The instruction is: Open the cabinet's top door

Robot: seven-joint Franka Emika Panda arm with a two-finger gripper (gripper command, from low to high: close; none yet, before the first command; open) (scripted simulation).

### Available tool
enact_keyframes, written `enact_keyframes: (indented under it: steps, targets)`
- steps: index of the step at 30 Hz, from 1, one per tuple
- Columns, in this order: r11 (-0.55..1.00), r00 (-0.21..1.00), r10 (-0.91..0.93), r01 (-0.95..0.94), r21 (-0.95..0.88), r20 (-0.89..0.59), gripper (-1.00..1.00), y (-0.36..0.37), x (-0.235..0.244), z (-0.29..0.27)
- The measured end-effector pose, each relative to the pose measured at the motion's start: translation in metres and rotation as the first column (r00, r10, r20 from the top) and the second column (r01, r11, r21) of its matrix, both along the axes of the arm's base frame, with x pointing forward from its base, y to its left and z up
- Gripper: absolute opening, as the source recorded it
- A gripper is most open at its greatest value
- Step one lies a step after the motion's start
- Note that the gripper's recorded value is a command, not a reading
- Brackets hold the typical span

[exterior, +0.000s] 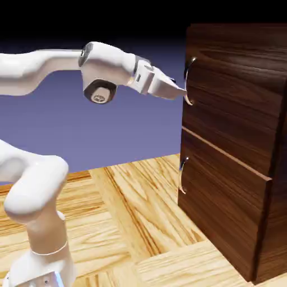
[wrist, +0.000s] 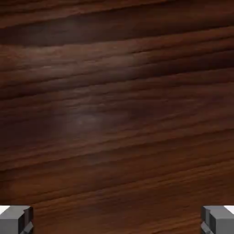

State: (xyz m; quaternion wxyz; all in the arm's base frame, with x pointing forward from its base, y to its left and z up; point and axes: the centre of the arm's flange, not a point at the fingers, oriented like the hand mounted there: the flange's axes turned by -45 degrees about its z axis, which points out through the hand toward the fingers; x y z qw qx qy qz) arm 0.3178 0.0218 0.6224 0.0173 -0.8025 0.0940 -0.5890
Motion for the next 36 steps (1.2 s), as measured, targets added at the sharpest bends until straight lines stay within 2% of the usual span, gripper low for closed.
enact_keyframes:
  steps: [15, 26, 30, 31, 33, 36]
  targets:
    - [0.997, 0.977, 0.038, -0.022, -0.08, 0.211, 1.0, 0.074, 0.01, -0.01]
    - [0.984, 0.953, 0.089, -0.04, -0.171, 0.289, 1.0, 0.107, 0.053, -0.059]
    - [0.984, 0.953, 0.089, -0.04, -0.172, 0.289, 1.0, 0.105, 0.098, -0.059]
    - [0.984, 0.953, 0.089, -0.04, -0.171, 0.289, -1.0, 0.104, 0.103, -0.059]
    - [0.984, 0.953, 0.089, -0.04, -0.171, 0.289, -1.0, 0.104, 0.103, -0.059]
    - [0.978, 0.944, 0.162, -0.116, -0.171, 0.289, -1.0, 0.093, 0.073, -0.059]
